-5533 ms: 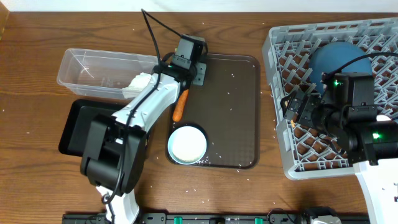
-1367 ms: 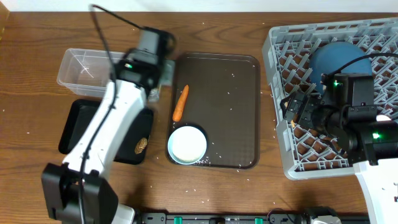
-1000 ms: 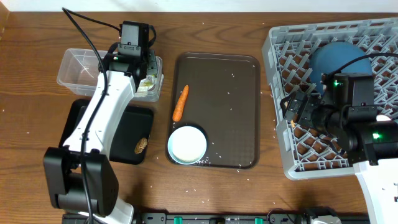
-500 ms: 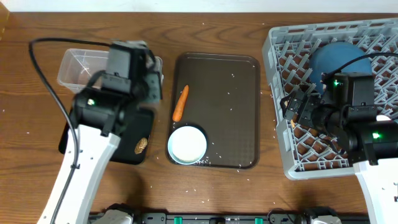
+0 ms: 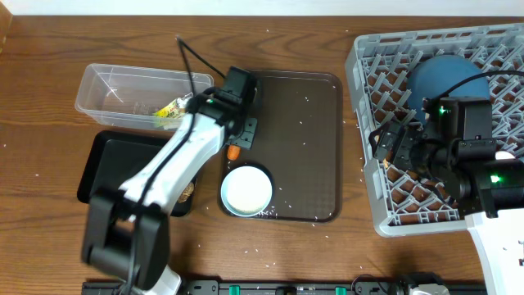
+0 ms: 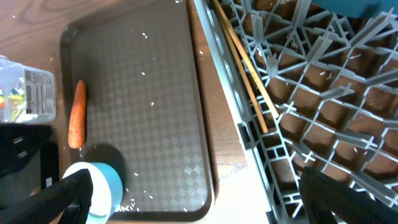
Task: Sort waste into correct bins and load items into the dishwasher rack
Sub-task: 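Reach the left gripper to the orange carrot and grasp it, then carry the carrot with the left gripper onto the black tray and release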
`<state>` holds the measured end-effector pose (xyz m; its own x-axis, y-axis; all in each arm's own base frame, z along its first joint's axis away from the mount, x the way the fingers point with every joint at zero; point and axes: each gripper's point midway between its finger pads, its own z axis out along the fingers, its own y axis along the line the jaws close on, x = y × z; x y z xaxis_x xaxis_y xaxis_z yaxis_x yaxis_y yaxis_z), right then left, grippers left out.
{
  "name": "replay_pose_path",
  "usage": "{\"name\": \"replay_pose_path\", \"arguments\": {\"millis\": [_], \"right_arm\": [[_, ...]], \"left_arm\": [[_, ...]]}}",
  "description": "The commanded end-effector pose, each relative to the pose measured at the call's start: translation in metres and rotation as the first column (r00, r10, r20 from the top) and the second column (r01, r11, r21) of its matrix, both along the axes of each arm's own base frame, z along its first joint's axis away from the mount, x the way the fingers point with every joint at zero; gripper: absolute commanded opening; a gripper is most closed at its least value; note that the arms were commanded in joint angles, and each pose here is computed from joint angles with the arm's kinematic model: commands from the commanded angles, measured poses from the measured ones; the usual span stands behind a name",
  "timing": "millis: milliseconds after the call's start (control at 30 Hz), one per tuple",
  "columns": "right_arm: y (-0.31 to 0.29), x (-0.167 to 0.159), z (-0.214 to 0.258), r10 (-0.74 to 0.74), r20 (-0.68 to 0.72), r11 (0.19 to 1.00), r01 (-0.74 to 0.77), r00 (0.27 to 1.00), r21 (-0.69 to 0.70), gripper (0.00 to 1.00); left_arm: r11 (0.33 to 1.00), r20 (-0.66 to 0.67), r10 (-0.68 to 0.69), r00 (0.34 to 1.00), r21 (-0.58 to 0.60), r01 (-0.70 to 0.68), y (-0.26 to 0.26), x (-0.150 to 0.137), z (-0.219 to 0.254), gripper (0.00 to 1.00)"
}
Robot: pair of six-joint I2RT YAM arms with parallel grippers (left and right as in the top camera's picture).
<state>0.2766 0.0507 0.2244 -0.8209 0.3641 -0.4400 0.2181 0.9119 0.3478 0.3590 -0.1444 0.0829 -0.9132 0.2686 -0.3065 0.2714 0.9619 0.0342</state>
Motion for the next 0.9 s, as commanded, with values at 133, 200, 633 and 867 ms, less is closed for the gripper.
{"name": "replay_pose_path", "arguments": {"millis": [133, 200, 633, 867], "right_arm": [[-0.003, -0.003, 0.001, 0.003, -0.003, 1.000, -0.003, 1.000, -0.008, 0.99], [-0.003, -0.003, 0.001, 0.002, -0.003, 1.000, -0.002, 1.000, -0.008, 0.99], [-0.003, -0.004, 0.000, 0.002, -0.008, 1.000, -0.002, 1.000, -0.008, 0.99], [-0.004, -0.007, -0.002, 0.002, -0.025, 1.000, -0.003, 1.000, -0.010, 0.99]], "left_arm": [[0.995, -0.100, -0.031, 0.995, 0.096, 0.041, 0.008, -0.003, -0.050, 0.56], [0.993, -0.108, -0.028, 0.994, 0.110, 0.040, 0.009, -0.001, -0.058, 0.55], [0.996, -0.123, -0.047, 0.991, 0.068, 0.056, -0.002, 0.000, -0.070, 0.34], [0.997, -0.111, -0.047, 0.993, 0.063, 0.055, -0.002, -0.001, -0.078, 0.35]]}}
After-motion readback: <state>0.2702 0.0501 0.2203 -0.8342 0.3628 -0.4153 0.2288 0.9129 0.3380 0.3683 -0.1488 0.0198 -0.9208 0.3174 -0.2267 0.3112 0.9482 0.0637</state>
